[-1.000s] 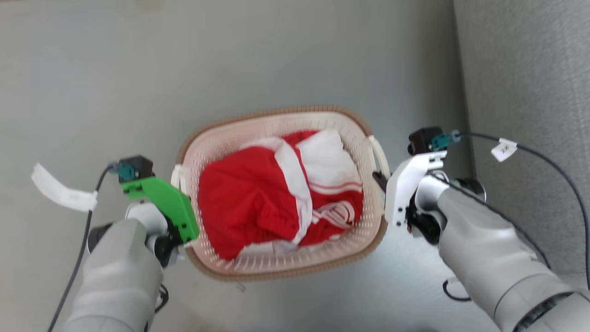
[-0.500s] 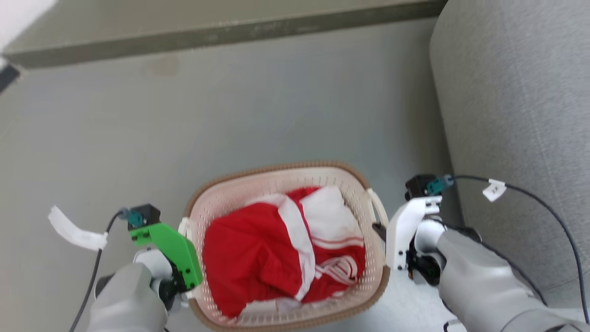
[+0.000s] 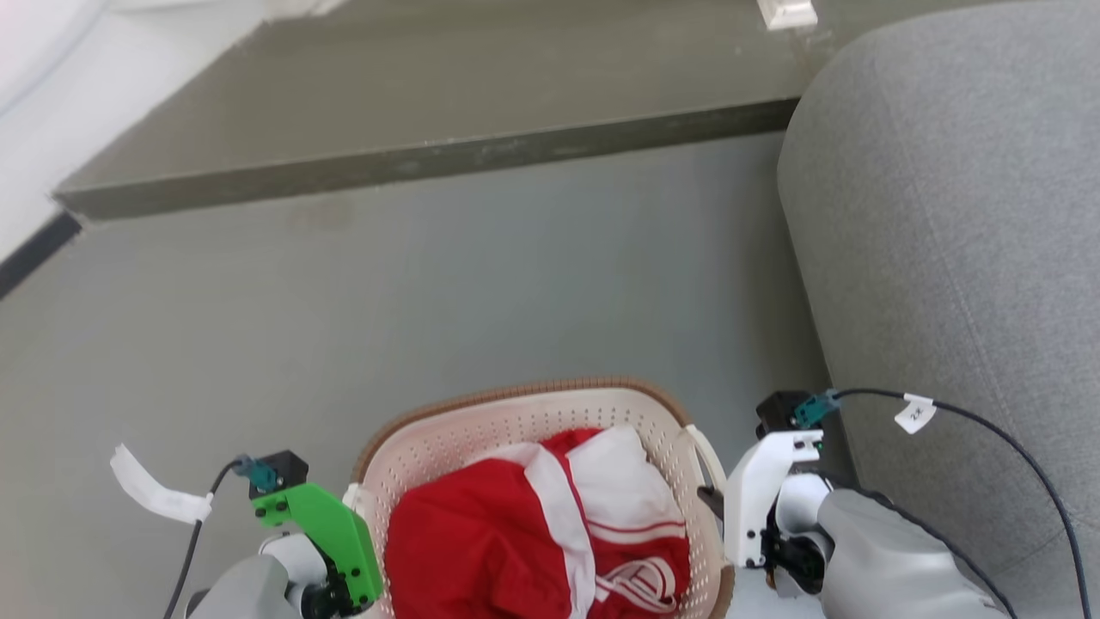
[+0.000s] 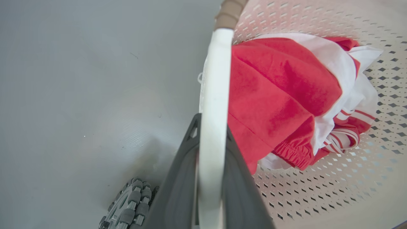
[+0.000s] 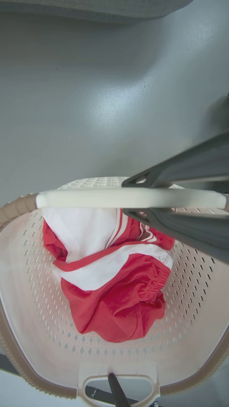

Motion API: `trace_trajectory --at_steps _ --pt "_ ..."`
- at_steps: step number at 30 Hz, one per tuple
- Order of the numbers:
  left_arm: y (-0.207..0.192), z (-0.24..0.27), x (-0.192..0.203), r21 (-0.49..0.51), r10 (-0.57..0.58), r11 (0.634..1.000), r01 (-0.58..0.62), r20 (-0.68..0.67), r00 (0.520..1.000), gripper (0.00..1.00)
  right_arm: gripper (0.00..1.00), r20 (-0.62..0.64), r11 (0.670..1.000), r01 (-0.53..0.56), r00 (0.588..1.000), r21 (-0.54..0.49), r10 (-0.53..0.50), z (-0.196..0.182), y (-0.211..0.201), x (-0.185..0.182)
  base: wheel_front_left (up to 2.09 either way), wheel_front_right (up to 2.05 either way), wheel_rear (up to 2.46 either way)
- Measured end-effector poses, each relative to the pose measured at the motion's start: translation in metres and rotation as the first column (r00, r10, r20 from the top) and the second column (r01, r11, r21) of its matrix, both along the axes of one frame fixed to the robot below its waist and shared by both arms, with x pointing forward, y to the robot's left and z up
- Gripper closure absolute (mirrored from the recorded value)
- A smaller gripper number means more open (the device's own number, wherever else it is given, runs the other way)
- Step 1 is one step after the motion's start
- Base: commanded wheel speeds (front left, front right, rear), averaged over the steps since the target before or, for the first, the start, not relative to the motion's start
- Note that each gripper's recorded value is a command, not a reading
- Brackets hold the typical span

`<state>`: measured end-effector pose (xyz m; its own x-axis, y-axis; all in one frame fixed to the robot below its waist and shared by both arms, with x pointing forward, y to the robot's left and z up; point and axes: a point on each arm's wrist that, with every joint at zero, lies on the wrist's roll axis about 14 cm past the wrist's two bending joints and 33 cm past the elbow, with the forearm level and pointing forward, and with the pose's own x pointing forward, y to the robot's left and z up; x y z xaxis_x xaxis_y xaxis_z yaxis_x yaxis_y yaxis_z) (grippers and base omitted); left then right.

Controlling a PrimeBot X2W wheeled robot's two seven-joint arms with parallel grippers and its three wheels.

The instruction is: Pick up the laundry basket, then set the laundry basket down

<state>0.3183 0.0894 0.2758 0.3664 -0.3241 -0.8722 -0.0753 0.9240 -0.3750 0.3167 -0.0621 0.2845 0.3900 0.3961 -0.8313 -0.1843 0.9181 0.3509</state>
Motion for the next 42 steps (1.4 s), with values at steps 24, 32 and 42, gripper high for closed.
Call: trace_trajectory --at_steps 24,32,42 --pt "0.001 0.011 -0.033 -0.012 0.0 1.0 0.0 -0.013 1.0 1.0 1.0 -0.004 1.0 0.01 1.0 0.022 -0.009 0.013 0.003 -0.03 0.0 0.0 0.0" --pt "0.002 0.012 -0.033 -0.013 0.006 1.0 -0.006 -0.014 1.0 1.0 1.0 -0.001 1.0 0.002 1.0 0.021 -0.002 0.013 0.005 -0.03 0.0 0.0 0.0" --pt "0.003 0.012 -0.034 -0.017 0.016 1.0 -0.016 -0.019 1.0 1.0 1.0 -0.003 1.0 -0.004 1.0 0.022 0.004 0.013 0.006 -0.03 0.0 0.0 0.0"
